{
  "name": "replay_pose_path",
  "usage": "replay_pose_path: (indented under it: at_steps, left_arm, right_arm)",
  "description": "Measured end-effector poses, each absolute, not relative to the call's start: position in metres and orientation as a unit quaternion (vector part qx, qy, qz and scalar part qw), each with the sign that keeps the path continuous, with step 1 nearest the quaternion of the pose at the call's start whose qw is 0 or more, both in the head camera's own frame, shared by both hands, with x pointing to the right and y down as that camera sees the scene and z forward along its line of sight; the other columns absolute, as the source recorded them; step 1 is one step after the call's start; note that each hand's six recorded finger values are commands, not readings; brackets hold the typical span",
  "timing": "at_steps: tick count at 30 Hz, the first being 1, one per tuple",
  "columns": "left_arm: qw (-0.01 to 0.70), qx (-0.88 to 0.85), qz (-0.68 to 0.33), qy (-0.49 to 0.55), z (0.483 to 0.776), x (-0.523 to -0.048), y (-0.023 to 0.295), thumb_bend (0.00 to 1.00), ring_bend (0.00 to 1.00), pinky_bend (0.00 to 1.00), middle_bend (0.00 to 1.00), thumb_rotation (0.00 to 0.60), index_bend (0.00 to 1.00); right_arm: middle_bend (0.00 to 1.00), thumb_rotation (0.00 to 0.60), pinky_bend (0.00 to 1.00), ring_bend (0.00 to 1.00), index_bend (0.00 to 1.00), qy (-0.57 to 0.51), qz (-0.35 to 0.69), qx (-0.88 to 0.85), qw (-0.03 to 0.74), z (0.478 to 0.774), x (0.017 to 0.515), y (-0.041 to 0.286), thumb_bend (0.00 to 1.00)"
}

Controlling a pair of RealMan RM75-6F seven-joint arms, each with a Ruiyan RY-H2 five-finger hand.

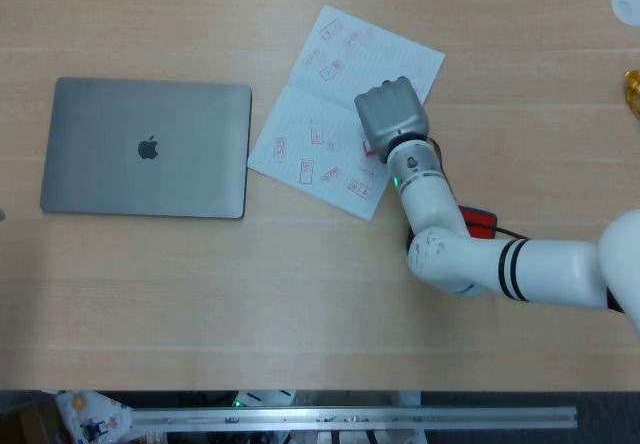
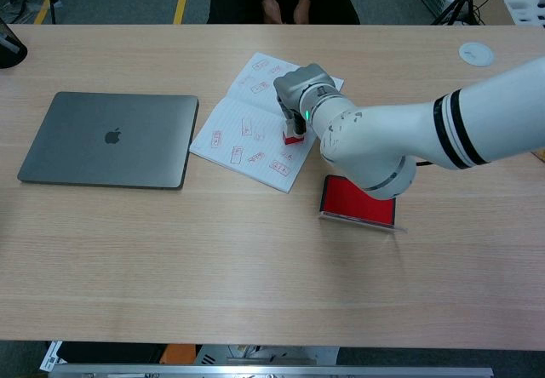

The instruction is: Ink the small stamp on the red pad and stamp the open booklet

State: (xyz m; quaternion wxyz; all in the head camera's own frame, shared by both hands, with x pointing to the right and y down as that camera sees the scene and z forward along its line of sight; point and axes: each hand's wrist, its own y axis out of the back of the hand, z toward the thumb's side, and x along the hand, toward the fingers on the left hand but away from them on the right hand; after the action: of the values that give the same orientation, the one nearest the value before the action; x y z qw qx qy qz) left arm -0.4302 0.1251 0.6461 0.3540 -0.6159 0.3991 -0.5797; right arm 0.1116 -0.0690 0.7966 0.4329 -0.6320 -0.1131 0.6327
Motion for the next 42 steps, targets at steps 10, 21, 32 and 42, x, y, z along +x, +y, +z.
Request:
replay_pose_path:
  at_steps: [10,21,32,42]
  left_arm:
    - [0.352,-0.614,-0.583,0.399,0.647,-0.432,0.126,0.30,0.29,0.30,0.30,0.600,0.33]
    - [0.350,-0.614,-0.584,0.399,0.647,-0.432,0.126,0.30,0.29,0.29,0.29,0.600,0.33]
    - [0.349,-0.613,-0.586,0.399,0.647,-0.434,0.127,0.30,0.29,0.29,0.29,0.600,0.32]
    - [0.348,-0.613,-0.585,0.401,0.645,-0.434,0.127,0.30,0.29,0.29,0.29,0.600,0.32]
  right_arm:
    - [0.50,0.600,0.32,0.30,0.77,-0.113,0.637,-0.630,0.430,0.801,0.111,-0.071,0.48]
    - [0.50,0.600,0.32,0.30,0.78,-0.112,0.638,-0.629,0.429,0.804,0.109,-0.070,0.48]
    - [0.51,0.600,0.32,0.30,0.78,-0.114,0.639,-0.628,0.430,0.804,0.109,-0.071,0.49]
    - [0.51,0.600,0.32,0.30,0.78,-0.138,0.618,-0.647,0.424,0.776,0.109,-0.081,0.49]
